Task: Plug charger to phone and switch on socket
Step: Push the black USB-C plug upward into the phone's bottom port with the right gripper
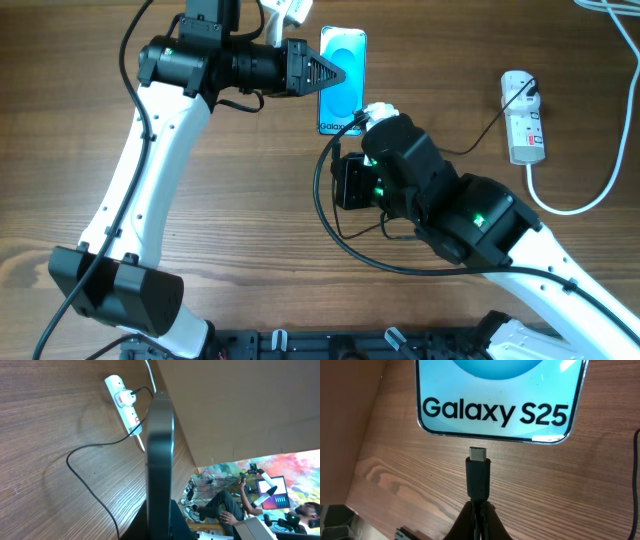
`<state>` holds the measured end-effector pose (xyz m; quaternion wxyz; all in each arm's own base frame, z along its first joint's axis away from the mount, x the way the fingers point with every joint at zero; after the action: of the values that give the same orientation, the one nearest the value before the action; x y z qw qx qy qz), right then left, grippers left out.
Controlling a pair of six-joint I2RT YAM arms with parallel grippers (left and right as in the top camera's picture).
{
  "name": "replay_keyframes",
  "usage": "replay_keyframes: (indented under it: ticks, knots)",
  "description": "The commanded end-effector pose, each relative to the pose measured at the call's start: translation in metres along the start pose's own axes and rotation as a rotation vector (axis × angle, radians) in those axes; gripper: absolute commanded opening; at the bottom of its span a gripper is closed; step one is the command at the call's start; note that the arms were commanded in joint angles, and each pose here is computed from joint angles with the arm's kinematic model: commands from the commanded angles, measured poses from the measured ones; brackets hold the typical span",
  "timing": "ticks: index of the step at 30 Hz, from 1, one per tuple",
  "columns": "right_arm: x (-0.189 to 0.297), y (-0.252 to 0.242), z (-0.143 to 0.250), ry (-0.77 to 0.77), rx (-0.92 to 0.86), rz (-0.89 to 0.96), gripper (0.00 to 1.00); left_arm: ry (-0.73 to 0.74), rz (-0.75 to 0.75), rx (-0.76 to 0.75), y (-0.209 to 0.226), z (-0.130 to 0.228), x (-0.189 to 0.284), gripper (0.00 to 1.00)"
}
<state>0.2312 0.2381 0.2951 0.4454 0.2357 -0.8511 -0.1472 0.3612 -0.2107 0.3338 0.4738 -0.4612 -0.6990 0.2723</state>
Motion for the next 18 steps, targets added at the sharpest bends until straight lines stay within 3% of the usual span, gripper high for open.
replay_keyframes:
  ticks: [1,18]
  knots:
    - [0.0031,0.0017,-0.0089,-0.031,-0.013,0.009,0.04,0.02,0.077,-0.031,-0.0113,0.0016,0.0014,0.04]
    - [0.0034,-0.0001,-0.0112,-0.046,-0.009,0.023,0.04,0.015,0.064,-0.035,-0.0093,0.0007,0.0018,0.04]
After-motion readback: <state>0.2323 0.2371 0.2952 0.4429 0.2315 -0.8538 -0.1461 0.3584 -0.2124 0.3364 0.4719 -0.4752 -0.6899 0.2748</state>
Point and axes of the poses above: each gripper's point midway between its finger pads, its own x axis back along the fingers, its own y axis along the line the jaws close on, z = x × y, the point moved 4 cm from there along x, back along the fingers, and after that the axes turned 2 degrees about x, right-handed, at the moved point
